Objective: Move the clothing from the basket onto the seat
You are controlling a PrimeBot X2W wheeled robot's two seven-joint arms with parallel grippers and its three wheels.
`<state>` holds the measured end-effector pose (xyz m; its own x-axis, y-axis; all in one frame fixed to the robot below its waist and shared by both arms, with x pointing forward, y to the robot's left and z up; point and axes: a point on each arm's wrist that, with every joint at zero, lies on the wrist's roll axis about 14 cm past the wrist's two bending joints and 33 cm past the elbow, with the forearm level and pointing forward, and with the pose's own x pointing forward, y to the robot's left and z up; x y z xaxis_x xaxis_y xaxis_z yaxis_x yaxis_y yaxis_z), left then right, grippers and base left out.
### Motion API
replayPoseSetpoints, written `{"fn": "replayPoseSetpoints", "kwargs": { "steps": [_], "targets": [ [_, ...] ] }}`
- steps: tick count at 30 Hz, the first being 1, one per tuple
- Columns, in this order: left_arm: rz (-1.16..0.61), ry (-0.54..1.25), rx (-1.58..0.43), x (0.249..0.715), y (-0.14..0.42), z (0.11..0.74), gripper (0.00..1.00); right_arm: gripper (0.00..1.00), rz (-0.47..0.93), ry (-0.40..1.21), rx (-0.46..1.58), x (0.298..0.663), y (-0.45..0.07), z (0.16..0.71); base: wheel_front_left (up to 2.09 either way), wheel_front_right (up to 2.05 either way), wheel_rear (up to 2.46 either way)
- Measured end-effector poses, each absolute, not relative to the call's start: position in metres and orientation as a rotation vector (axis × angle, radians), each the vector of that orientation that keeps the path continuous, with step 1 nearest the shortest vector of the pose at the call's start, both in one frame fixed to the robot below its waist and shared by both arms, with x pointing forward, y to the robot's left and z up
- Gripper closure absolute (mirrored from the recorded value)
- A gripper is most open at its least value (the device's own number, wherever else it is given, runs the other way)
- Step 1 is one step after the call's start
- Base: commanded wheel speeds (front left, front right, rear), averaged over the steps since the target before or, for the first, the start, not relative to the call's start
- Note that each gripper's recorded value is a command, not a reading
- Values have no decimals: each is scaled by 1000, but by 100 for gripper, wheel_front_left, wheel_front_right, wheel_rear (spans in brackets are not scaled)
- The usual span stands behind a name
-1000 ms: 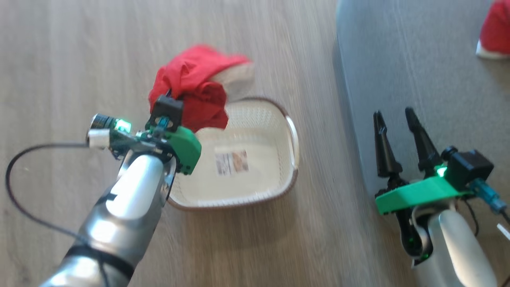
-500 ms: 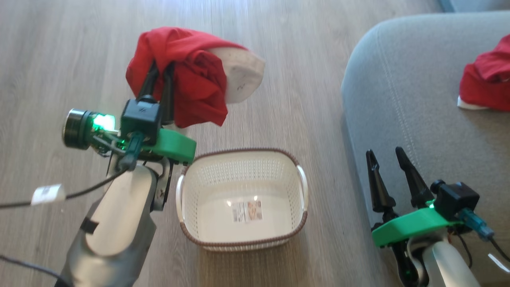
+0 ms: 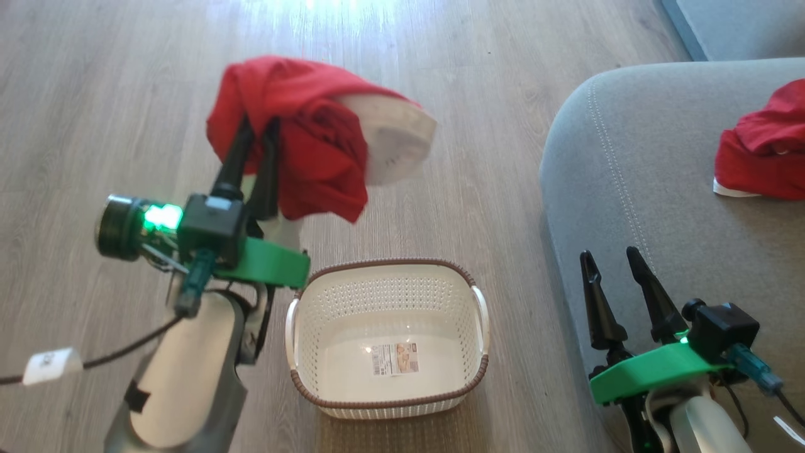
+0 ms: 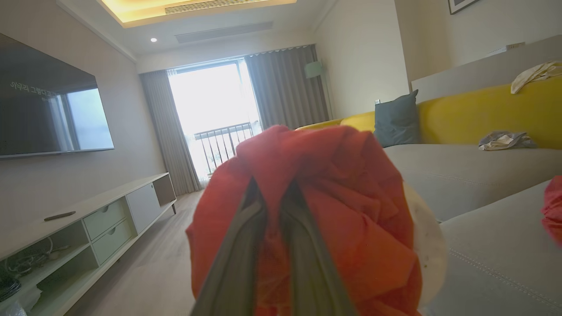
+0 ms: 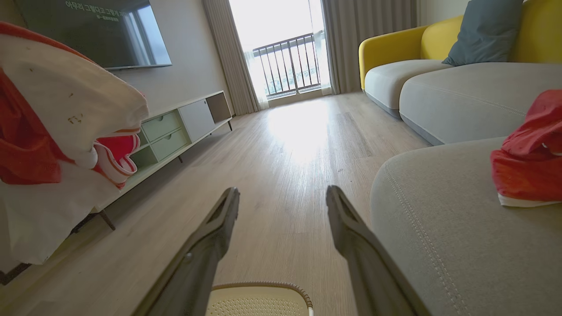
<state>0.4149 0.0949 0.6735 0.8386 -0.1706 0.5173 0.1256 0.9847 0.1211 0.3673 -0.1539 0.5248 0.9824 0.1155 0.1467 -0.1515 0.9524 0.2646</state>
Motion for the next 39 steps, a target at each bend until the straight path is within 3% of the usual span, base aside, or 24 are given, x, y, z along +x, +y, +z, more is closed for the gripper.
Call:
{"fn": "replayPoseSetpoints", "kwargs": {
  "steps": [20, 39],
  "targets": [
    [-438, -593, 14, 356, 17, 674, 100, 0, 153, -124, 282, 368, -148, 523, 0, 0, 0],
    [-423, -557, -19, 356, 17, 663, 100, 0, 143, -128, 270, 365, -152, 524, 0, 0, 0]
  ]
}}
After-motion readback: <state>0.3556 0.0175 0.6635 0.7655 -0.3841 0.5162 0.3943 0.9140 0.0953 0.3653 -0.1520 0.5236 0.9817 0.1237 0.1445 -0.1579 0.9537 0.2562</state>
